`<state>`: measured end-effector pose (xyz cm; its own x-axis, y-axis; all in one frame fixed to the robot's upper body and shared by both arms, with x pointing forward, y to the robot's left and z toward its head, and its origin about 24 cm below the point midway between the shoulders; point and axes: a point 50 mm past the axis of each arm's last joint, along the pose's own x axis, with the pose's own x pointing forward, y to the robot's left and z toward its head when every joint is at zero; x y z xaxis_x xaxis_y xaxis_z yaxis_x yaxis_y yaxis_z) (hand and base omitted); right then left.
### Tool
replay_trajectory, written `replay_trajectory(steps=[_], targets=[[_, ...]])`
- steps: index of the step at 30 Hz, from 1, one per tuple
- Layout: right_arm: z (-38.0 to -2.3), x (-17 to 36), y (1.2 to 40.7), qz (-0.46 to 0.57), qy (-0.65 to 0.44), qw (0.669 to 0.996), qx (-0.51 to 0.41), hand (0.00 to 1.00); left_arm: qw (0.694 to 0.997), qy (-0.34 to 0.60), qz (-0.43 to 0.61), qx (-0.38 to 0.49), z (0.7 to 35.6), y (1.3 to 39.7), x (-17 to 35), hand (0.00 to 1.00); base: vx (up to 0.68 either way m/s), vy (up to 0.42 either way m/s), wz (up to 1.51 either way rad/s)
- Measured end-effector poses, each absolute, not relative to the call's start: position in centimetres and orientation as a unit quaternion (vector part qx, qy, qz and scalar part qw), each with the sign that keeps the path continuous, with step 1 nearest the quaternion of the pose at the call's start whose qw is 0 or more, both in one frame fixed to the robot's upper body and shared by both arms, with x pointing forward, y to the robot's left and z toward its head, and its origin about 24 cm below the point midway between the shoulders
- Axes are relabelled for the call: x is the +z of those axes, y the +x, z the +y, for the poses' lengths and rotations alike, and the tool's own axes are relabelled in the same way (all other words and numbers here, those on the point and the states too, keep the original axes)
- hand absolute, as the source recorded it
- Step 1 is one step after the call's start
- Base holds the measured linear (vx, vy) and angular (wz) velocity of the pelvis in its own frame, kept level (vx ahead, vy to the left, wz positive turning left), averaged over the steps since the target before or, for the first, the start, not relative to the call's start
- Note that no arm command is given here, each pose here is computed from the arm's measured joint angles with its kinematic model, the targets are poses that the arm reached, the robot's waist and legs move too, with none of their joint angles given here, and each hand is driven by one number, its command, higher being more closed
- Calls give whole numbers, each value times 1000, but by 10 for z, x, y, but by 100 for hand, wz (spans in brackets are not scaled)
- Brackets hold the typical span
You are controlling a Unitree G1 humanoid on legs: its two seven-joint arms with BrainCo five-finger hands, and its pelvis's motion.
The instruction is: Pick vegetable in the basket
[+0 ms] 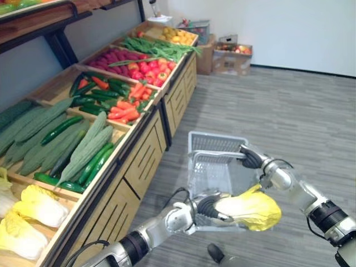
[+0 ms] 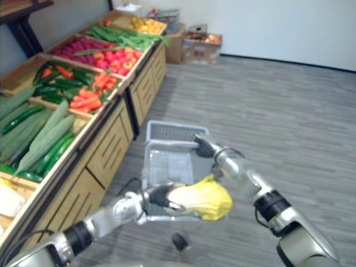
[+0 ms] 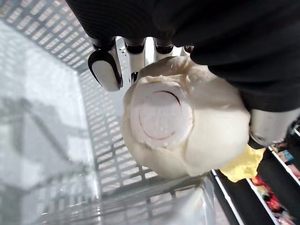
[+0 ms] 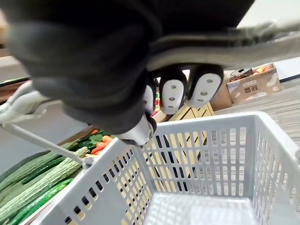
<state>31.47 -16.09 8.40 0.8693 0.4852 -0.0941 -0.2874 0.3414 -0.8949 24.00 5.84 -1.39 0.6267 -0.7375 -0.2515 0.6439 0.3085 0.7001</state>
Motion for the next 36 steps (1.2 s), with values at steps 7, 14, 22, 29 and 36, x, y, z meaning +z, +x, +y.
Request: replay_trajectory(steps=[7,14,22,29,36], targets=[[-162,91,319,-99,-528,809,239,100,786,489,-59,-375,51,259,-26,100,6,50,-3],[-160,91,316,-99,-511,813,259,100,806,516,-34,-289,59,291,-17,0,-20,53,-7],[-155,83,313,-84,-515,801,292,100,807,519,-35,-278,57,297,-14,0,9,53,3],[-161,83,312,-78,-522,799,289,100,813,501,-81,-287,40,295,2,0,-21,46,26],[-182,63,293,-40,-491,831,259,100,843,382,-124,-357,25,261,27,0,-27,22,55]])
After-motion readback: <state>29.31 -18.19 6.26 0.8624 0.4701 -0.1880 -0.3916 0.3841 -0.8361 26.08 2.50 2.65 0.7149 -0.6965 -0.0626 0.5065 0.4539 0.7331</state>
